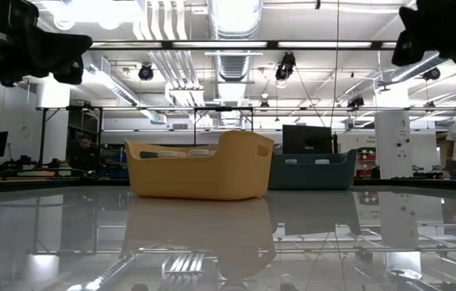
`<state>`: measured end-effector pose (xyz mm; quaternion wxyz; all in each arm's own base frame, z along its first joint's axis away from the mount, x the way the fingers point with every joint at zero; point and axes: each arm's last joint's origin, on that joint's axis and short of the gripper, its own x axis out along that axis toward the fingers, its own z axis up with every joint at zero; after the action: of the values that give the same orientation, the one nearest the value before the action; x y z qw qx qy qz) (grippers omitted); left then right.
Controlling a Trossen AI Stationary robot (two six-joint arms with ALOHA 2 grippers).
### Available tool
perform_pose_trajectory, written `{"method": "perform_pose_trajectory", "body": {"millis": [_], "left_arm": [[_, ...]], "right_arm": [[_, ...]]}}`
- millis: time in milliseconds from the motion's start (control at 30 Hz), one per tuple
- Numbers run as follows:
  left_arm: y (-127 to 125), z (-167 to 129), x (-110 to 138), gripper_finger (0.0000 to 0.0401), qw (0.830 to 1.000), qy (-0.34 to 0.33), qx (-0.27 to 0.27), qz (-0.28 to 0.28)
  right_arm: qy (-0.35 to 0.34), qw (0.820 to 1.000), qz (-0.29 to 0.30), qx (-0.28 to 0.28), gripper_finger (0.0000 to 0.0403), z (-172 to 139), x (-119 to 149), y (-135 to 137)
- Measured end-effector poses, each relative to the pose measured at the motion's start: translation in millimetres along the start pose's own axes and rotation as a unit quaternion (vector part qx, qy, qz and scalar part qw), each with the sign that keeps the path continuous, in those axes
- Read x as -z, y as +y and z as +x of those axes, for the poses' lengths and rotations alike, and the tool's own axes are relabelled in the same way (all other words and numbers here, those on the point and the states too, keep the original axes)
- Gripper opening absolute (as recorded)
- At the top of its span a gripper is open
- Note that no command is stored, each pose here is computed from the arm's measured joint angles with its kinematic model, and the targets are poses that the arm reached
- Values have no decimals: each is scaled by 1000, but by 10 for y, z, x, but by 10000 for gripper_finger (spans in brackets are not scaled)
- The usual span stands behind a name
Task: Pick and place medicine bottles into bin by pill shape (circle, oval)
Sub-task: Return to Home Position
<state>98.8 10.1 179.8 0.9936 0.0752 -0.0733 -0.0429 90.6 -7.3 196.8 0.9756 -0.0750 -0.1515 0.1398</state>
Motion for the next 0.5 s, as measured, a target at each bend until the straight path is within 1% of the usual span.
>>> {"method": "perform_pose_trajectory", "body": {"millis": [133, 200, 400, 500], "left_arm": [[1, 5, 9, 0, 1000, 4, 0, -1], [1, 7, 13, 0, 1000, 6, 1, -2], [1, 9, 17, 0, 1000, 7, 1, -3], [1, 9, 17, 0, 1000, 7, 1, -3]], "right_arm": [[32, 997, 63, 5, 98, 5, 70, -4], [44, 996, 78, 5, 93, 8, 98, -4], [70, 993, 94, 6, 90, 9, 155, -4], [70, 993, 94, 6, 93, 9, 155, -4]]}}
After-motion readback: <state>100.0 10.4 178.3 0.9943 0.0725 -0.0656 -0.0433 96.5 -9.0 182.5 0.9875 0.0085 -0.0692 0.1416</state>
